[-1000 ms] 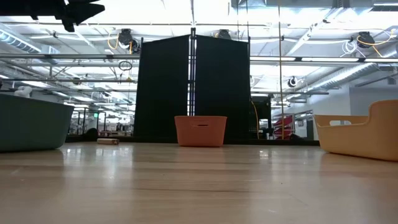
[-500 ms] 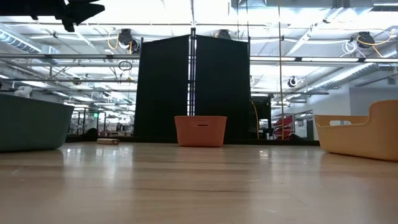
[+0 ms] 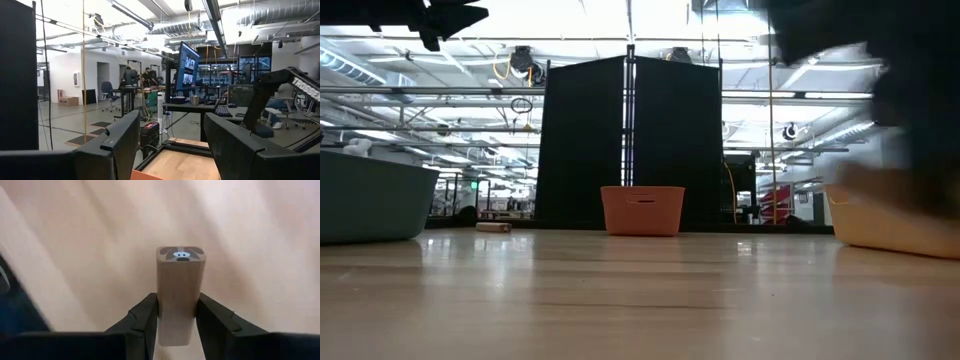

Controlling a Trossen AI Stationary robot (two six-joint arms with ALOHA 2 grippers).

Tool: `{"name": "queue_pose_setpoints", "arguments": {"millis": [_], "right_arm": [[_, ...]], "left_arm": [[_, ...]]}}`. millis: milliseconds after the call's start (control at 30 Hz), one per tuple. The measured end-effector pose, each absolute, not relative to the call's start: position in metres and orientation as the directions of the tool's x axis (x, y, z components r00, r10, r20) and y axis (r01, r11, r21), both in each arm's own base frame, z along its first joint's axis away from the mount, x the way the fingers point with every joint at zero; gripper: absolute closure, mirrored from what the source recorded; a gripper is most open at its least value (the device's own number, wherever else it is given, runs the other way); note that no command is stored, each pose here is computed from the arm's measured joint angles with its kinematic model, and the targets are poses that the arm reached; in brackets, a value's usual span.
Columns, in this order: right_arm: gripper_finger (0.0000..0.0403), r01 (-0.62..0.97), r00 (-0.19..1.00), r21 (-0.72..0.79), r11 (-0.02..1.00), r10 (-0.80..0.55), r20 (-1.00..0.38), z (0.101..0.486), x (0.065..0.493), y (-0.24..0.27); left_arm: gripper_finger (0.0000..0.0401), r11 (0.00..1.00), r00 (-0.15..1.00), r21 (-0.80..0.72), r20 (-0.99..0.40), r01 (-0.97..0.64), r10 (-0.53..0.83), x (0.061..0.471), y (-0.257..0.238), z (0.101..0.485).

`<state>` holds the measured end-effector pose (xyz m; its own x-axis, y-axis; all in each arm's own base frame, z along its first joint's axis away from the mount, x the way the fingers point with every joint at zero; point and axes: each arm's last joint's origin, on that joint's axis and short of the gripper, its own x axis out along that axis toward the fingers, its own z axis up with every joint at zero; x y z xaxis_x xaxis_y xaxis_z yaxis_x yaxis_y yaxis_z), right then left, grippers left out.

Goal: Sort blocks
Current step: Put the bottom right brown block into the blue bin

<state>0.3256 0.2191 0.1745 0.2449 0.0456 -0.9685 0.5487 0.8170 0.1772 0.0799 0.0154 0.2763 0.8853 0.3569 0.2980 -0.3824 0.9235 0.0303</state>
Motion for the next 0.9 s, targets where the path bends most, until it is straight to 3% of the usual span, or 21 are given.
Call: {"name": "queue_pose_setpoints", "arguments": {"millis": [267,400,500,633,767,900], "right_arm": [[0.0303,0.338,0.64,0.194,0.921,-0.075,-0.764,0.192,0.405,0.137],[0.0303,0.229,0.831,0.156,0.961,-0.11,-0.546,0.21,0.442,0.091],[0.0303,0.202,0.926,0.105,0.974,-0.155,-0.344,0.217,0.464,0.059],[0.0303,0.197,0.977,0.083,0.977,-0.189,-0.1,0.204,0.49,0.029],[0.0303,0.145,0.989,0.084,0.986,-0.142,-0.038,0.175,0.525,0.009],[0.0303,0.059,0.998,0.074,0.996,-0.06,0.011,0.162,0.564,0.001]], "left_arm": [[0.0182,0.918,0.887,0.032,0.271,-0.396,0.374,0.081,0.016,0.274],[0.0182,0.9,0.882,0.07,0.245,-0.43,0.403,0.081,0.017,0.271],[0.0182,0.843,0.838,0.09,0.203,-0.53,0.506,0.08,0.02,0.268],[0.0182,0.712,0.711,0.059,0.154,-0.7,0.686,0.078,0.025,0.265],[0.0182,0.562,0.567,0.078,0.104,-0.824,0.817,0.076,0.03,0.261],[0.0182,0.505,0.512,0.086,0.092,-0.859,0.854,0.076,0.033,0.26]]}}
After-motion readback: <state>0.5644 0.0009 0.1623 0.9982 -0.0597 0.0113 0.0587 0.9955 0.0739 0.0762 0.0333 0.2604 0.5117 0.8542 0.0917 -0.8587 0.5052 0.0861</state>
